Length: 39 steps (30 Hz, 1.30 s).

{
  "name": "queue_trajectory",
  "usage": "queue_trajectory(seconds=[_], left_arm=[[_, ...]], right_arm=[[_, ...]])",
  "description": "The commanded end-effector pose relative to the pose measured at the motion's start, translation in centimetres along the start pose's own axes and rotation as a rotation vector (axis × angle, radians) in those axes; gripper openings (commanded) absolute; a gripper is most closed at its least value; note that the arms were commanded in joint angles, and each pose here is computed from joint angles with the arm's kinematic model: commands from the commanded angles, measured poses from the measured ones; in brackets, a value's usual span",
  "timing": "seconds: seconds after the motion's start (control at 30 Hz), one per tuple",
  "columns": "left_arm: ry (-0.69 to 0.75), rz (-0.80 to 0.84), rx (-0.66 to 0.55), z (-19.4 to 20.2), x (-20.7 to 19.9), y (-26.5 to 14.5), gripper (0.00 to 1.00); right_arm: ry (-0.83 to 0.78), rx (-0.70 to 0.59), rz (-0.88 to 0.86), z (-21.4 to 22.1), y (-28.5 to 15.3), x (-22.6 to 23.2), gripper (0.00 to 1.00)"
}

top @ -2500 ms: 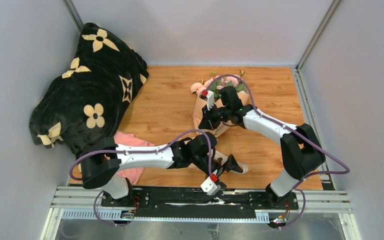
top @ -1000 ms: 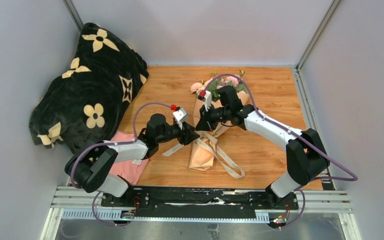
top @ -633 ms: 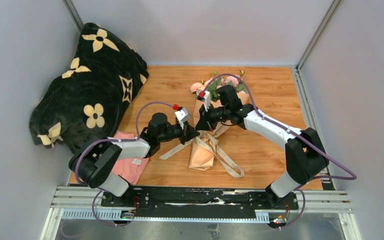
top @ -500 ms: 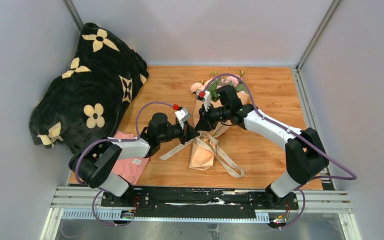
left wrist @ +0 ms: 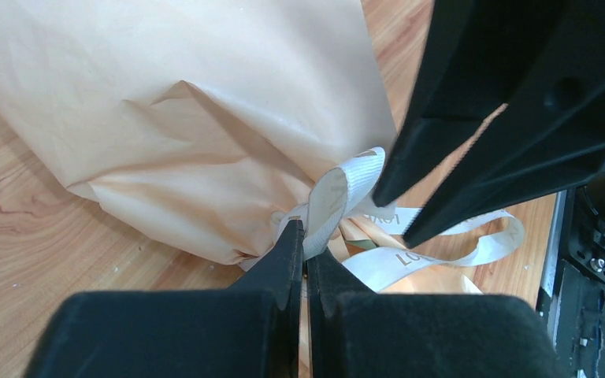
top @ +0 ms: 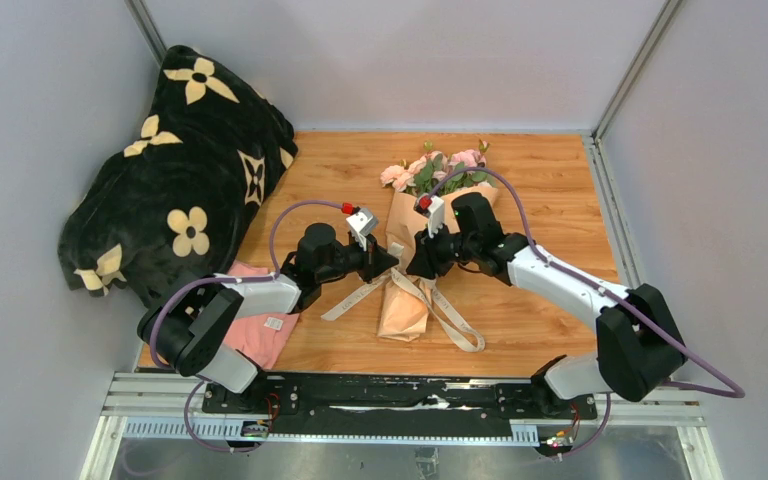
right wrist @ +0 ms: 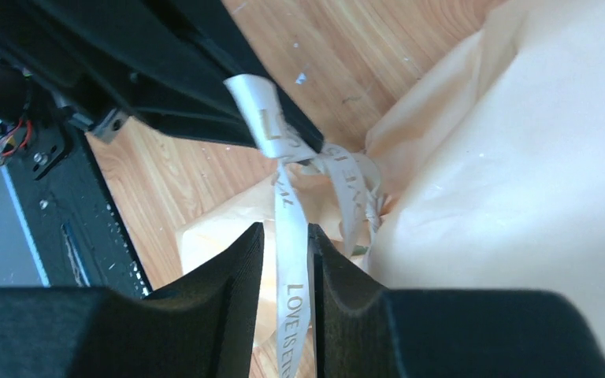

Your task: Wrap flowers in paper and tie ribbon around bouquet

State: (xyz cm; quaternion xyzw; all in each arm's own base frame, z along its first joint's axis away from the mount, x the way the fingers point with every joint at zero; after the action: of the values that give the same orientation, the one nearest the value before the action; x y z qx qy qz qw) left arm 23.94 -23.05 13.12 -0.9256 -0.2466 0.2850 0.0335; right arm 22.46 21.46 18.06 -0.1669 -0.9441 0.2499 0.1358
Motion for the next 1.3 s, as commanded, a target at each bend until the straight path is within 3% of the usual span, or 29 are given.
queue_trajectory(seconds=[0.0,0.3,0.53,0.83,1.0,1.13,1.27], left_arm=[[-0.002,-0.002,-0.015,-0.5,0.1,0.3,0.0],[0.003,0.01,-0.008,-0.4,0.0,0.2,0.0],[0.007,0.019,-0.006,-0.5,-0.1,0.3,0.0],[0.02,0.027,-0.007,-0.6,-0.2,0.3,0.0],[0.017,0.025,-0.003,-0.4,-0.1,0.3,0.0],[0.018,0.023,-0.007,-0.6,-0.1,0.4,0.0],[0.017,0.02,-0.001,-0.5,0.0,0.4,0.0]], right_arm=[[0.046,0.016,0.12,0.6,0.9,-1.8,0.32],[0.018,0.063,0.215,0.9,1.3,-3.3,0.37],[-0.021,0.038,0.204,-0.3,1.2,-3.4,0.37],[-0.028,0.095,0.179,0.7,2.8,-4.3,0.41],[-0.047,0.077,0.146,-0.2,2.8,-4.1,0.42],[-0.117,0.022,0.033,-1.9,1.5,-2.7,0.36],[-0.143,0.001,0.049,-2.0,0.6,-2.9,0.37]])
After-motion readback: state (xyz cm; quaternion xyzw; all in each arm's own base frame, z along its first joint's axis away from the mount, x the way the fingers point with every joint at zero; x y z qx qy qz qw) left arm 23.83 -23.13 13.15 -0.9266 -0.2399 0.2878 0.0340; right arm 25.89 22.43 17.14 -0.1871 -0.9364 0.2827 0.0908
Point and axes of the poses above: each gripper's point midway between its finger pads, its own y axis out along the fingers, its own x axis along the line the jaws close on, z = x × y, the point moved 8 cm from there along -y, back along the fingers, and after that the axes turned 12 degrees about -y, right-handed, at the moved point
